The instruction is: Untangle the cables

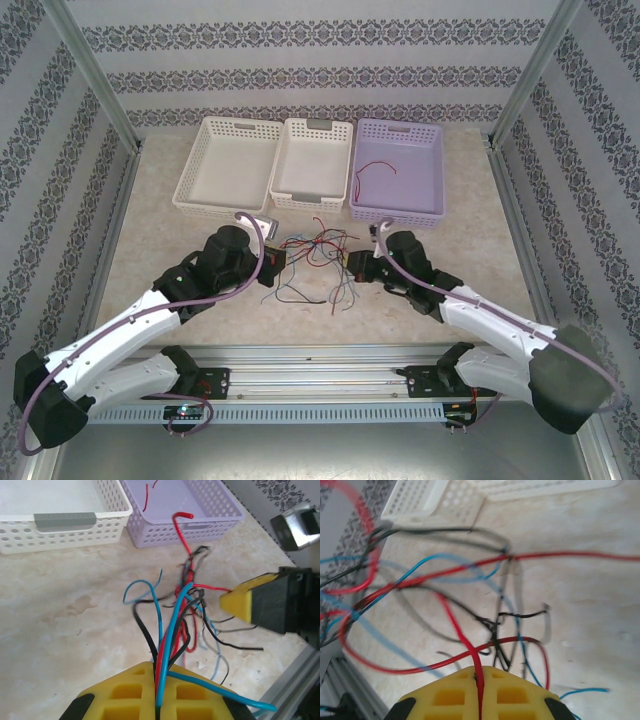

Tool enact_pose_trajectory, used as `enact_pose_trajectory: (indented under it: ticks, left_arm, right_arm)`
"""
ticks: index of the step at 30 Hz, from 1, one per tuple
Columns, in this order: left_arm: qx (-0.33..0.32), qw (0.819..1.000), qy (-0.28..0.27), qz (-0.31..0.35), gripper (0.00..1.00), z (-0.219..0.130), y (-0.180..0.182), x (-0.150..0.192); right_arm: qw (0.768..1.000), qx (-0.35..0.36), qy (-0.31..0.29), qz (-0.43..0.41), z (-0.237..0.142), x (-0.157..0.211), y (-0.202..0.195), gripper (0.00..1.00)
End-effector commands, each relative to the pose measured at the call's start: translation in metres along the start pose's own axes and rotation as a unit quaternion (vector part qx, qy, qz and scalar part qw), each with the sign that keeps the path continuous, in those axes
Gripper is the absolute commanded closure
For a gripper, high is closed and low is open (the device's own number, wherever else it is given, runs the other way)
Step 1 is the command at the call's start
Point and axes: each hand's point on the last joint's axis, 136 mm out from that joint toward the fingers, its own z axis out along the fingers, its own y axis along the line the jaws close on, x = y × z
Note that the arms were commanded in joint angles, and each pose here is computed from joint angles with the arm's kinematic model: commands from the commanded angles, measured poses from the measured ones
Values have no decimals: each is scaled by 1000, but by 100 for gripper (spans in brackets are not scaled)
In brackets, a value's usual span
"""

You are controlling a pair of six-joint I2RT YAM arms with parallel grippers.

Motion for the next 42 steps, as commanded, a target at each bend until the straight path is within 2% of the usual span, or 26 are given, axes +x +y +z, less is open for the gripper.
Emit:
enact_pose_trajectory:
  ticks: [1,8,15,17,19,24,27,35,42]
  left_arm:
    - [-38,999,-2,32,100,-15,7,-8]
    - [-63,997,36,32,100,-10,19,11]
    - [-106,993,46,29,100,-10,33,12]
    - [-105,993,48,30,100,-9,32,13]
    - [-91,994,49,25,100,-6,29,15]
    - [-22,998,57,6,100,11,7,24]
    - [11,998,60,-5,100,21,-4,27]
    - [76,995,58,-3,100,37,-31,23]
    - [112,991,70,30,100,41,-48,34]
  right_arm:
    - [998,59,3,39,-13,6,-44,100]
    - [993,82,-34,78,-40,-15,-71,100]
    - [984,127,-58,110,-65,-30,-97,100]
    - [985,110,-60,120,-66,-32,-96,100]
    - [989,74,-55,115,-62,-31,-85,90]
    - [996,-16,-48,68,-55,-35,-44,58]
    - [998,-38,-42,28,-53,-34,-23,49]
    - [997,-75,-14,-27,-31,-27,27,48]
    - [998,-48,0,-35,2,-34,26,53]
